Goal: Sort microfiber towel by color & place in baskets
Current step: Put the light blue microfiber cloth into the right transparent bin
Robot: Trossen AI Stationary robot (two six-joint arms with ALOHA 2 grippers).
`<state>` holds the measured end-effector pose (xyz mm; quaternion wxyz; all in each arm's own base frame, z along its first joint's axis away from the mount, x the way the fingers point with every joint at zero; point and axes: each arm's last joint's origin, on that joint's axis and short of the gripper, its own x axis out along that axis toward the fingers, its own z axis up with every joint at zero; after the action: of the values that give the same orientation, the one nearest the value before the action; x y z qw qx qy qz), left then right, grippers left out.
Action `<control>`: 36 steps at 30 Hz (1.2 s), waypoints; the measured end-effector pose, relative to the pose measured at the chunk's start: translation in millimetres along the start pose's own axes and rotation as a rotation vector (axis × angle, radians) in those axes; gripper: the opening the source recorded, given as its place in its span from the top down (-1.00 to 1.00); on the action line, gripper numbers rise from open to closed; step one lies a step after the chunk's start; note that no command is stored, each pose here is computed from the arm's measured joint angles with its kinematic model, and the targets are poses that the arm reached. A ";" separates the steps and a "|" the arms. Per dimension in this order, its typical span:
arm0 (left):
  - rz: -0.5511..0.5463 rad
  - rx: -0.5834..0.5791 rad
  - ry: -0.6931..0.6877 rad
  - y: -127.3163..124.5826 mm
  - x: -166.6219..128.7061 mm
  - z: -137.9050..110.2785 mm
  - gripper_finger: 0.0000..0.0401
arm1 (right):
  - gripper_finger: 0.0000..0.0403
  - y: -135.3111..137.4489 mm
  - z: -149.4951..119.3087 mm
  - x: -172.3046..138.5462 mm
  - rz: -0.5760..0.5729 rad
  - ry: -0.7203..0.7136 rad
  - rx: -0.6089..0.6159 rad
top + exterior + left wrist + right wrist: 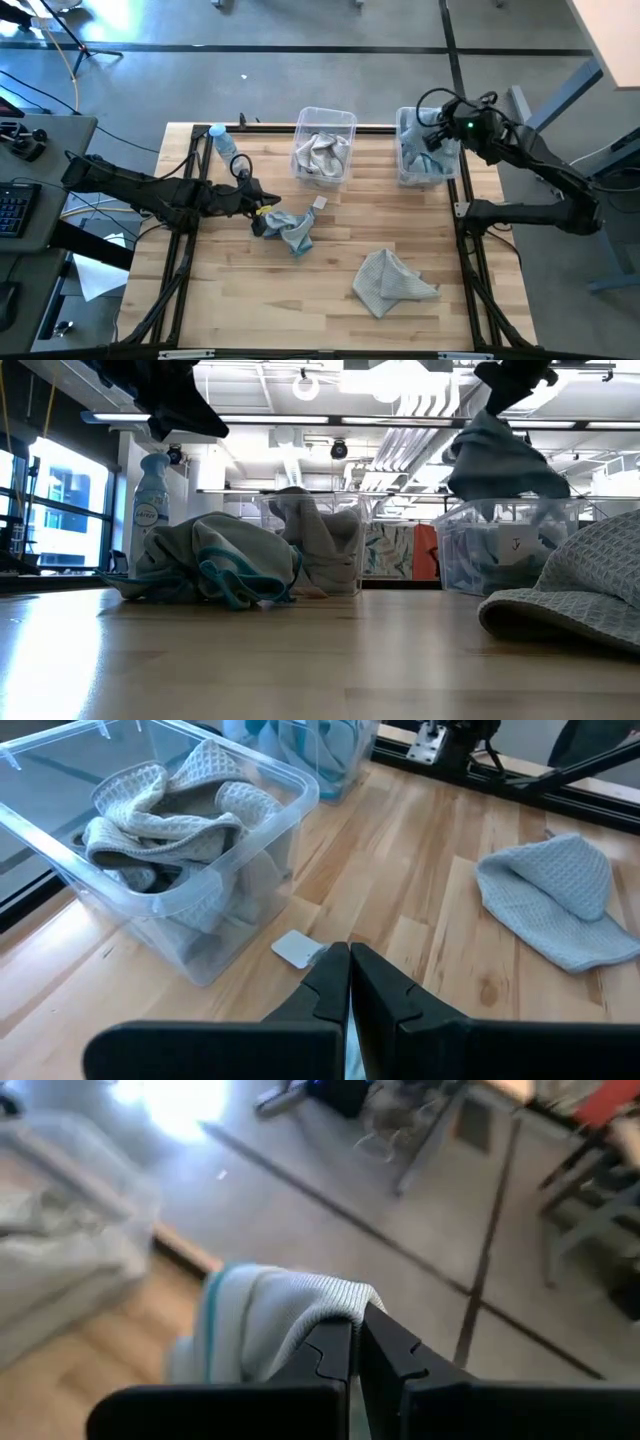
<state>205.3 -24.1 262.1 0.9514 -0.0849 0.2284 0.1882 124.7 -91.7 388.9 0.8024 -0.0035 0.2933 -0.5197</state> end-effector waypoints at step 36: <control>-0.006 -0.082 0.002 -1.7 -0.7 -0.8 1.00 | 1.00 4.5 -37.0 154.7 0.125 0.677 0.074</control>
<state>205.1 -26.1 261.9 0.9475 -0.1248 0.2213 0.1942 155.4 -207.8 284.6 0.6895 0.2160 0.5234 -0.4517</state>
